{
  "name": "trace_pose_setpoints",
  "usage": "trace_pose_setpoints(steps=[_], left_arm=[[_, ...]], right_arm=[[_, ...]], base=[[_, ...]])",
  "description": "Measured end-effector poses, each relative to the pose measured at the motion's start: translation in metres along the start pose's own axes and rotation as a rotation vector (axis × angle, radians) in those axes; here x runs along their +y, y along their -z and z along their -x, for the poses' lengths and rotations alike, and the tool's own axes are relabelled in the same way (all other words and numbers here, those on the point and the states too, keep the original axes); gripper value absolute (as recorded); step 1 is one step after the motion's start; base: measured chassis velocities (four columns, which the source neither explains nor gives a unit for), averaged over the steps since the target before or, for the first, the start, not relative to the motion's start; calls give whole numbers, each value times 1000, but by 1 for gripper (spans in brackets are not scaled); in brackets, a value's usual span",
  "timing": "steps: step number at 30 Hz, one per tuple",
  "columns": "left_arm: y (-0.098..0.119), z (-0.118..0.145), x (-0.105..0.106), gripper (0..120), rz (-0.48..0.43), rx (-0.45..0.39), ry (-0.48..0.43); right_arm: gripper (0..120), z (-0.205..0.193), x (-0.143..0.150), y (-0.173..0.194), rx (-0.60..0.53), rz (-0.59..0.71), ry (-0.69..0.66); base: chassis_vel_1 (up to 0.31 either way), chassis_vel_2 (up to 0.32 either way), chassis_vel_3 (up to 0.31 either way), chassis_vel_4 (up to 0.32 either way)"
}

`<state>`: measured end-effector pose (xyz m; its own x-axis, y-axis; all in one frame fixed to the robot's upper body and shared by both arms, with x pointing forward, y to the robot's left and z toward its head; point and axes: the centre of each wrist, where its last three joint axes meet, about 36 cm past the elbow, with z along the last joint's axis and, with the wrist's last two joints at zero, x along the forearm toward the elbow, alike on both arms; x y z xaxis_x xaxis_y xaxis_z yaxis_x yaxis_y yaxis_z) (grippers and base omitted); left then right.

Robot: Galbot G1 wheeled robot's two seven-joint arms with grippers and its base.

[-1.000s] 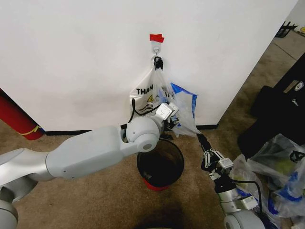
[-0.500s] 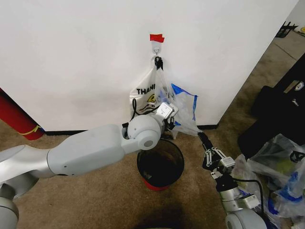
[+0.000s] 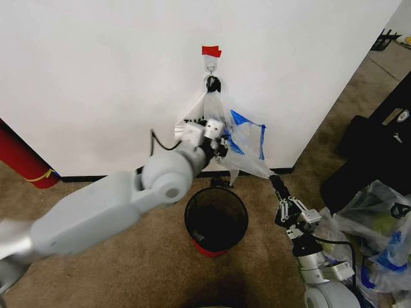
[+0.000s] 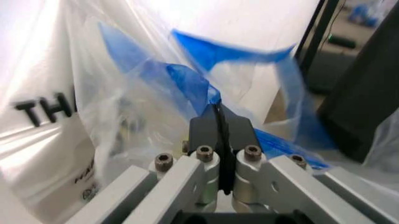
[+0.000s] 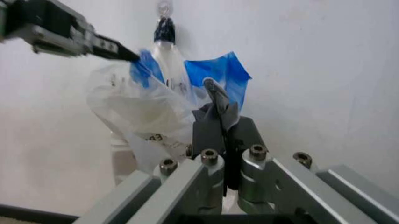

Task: Pick up the garbage bag from the wall and place it over the trash bin.

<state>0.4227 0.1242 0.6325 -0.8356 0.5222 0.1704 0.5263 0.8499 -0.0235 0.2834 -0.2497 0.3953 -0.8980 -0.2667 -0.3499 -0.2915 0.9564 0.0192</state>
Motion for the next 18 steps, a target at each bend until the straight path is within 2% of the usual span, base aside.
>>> trace_pose_setpoints(steps=[5,9,14,18], left_arm=[[-23,-19,-1,0,-25,-46,2],[-27,-27,1,0,-52,-61,10],[-27,-34,8,0,-86,-92,30],[-26,-41,18,0,-121,-119,63]], right_arm=[[0,-4,2,4,9,-9,19],[0,-8,-1,11,11,-20,30],[10,-16,-14,23,15,45,81],[26,-19,-45,38,8,180,183]], base=[[0,0,0,0],[0,0,0,0],[0,0,0,0],[0,0,0,0]])
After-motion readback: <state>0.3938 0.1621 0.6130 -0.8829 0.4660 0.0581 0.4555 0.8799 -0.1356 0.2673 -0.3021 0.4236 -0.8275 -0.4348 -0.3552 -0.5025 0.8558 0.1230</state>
